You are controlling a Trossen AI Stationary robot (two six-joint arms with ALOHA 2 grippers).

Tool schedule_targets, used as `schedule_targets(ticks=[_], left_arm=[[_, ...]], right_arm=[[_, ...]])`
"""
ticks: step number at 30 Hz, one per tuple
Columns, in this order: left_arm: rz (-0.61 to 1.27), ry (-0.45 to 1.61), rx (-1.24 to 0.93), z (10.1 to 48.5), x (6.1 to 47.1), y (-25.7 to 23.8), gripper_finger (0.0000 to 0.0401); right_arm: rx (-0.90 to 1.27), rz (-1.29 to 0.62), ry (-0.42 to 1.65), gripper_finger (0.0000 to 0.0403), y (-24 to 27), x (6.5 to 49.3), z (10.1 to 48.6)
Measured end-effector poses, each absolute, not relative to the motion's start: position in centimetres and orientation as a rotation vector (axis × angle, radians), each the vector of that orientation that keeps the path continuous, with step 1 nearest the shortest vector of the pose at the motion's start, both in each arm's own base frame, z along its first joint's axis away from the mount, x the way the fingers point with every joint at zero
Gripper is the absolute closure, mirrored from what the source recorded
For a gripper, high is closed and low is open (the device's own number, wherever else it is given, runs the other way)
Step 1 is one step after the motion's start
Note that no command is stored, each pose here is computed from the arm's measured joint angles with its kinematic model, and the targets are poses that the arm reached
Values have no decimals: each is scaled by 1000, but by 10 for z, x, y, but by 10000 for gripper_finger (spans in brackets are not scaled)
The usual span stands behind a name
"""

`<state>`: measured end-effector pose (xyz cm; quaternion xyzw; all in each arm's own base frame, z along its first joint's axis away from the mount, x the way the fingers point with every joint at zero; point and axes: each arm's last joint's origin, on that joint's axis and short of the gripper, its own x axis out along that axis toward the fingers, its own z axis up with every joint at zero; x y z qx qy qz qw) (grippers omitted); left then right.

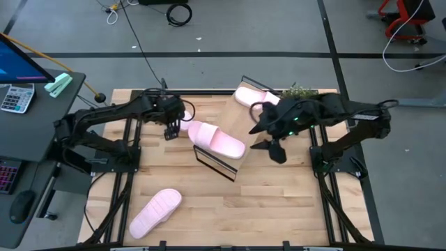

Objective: Pick and place slides into the shelf
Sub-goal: Put the top pink slide on the shelf

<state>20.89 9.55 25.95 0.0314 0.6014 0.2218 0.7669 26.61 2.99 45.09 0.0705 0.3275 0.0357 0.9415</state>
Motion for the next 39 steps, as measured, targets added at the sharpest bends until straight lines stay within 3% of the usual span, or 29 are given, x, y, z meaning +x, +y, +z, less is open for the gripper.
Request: schedule_targets(ticks=[11,27,32,39], left_arm=[[567,1275,3,260,210,95,75],[624,1278,-4,260,205,107,74],[491,1281,-44,247,201,113,74],[480,1357,-51,220,188,115,74]], right_arm=[[93,51,590,159,14,228,472],[163,-24,592,159,9,239,468],[178,-34,576,159,7,243,468],[216,-60,572,159,3,244,469]])
